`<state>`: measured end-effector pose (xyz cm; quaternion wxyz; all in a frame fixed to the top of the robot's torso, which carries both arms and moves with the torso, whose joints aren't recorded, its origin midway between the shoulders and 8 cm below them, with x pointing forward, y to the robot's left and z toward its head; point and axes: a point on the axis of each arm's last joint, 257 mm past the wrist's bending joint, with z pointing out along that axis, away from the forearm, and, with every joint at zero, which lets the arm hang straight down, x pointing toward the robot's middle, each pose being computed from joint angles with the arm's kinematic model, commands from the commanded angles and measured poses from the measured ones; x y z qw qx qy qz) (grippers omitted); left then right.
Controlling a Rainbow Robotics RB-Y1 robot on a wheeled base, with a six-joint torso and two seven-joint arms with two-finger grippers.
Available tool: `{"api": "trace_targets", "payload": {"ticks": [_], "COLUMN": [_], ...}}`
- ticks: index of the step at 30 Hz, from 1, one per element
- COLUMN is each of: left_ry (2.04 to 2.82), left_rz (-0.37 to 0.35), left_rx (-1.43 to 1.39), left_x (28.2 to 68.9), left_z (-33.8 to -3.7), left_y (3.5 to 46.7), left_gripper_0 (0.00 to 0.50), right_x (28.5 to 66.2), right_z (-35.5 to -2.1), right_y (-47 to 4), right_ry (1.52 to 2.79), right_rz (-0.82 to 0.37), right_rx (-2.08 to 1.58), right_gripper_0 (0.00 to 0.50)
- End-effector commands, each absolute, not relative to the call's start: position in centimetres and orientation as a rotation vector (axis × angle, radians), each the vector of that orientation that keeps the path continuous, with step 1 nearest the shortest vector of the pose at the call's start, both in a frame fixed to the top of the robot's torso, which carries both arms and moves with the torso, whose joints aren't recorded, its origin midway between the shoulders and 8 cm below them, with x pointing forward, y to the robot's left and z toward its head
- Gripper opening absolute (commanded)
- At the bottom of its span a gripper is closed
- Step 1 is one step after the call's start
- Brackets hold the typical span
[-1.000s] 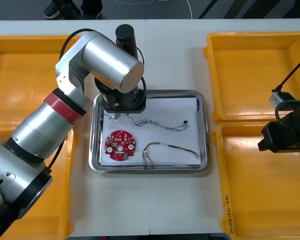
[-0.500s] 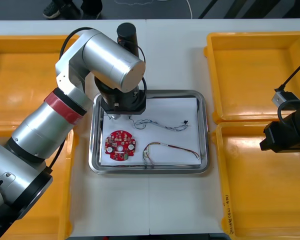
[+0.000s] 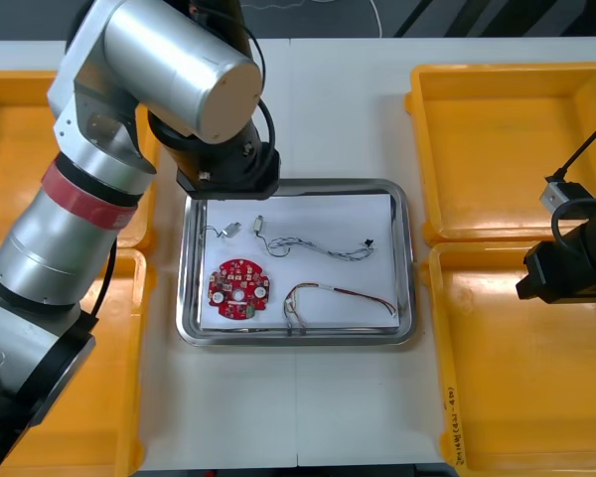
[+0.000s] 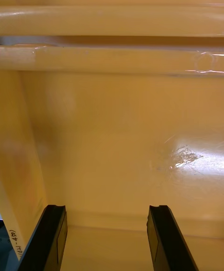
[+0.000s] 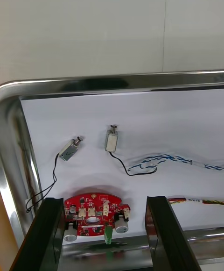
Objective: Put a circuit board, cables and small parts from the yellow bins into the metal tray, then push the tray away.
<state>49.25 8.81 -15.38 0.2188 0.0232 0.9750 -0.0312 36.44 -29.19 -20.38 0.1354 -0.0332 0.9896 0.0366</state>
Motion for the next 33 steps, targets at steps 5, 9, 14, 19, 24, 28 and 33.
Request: {"api": "trace_targets", "payload": {"ticks": [5,9,14,19,24,28,33], "left_ry": [2.562,2.542,2.509,2.503,2.512,2.531,2.557], "left_rz": [-0.152,-0.159,-0.143,-0.108,-0.096,-0.086,-0.063], "left_rx": [-0.062,-0.1,-0.139,-0.153,-0.169,-0.17,-0.139], "left_x": [51.1,51.6,52.3,52.5,52.6,52.5,52.6], "left_z": [-9.0,-7.9,-6.4,-5.8,-5.2,-5.0,-4.7], "left_y": [12.2,13.8,16.6,18.9,21.3,23.2,26.3], "left_gripper_0": [0.5,0.5,0.5,0.5,0.5,0.5,0.5], "right_x": [36.5,36.5,36.4,36.4,36.3,36.3,36.3], "right_z": [-19.1,-19.2,-19.2,-19.2,-19.2,-19.2,-19.2], "right_y": [-30.6,-30.5,-30.4,-30.4,-30.3,-30.3,-30.3], "right_ry": [2.837,2.838,2.842,2.842,2.843,2.843,2.844], "right_rz": [0.065,0.071,0.077,0.078,0.082,0.082,0.085], "right_rx": [-0.033,-0.035,-0.028,-0.032,-0.034,-0.034,-0.036], "right_gripper_0": [0.5,0.5,0.5,0.5,0.5,0.5,0.5]}}
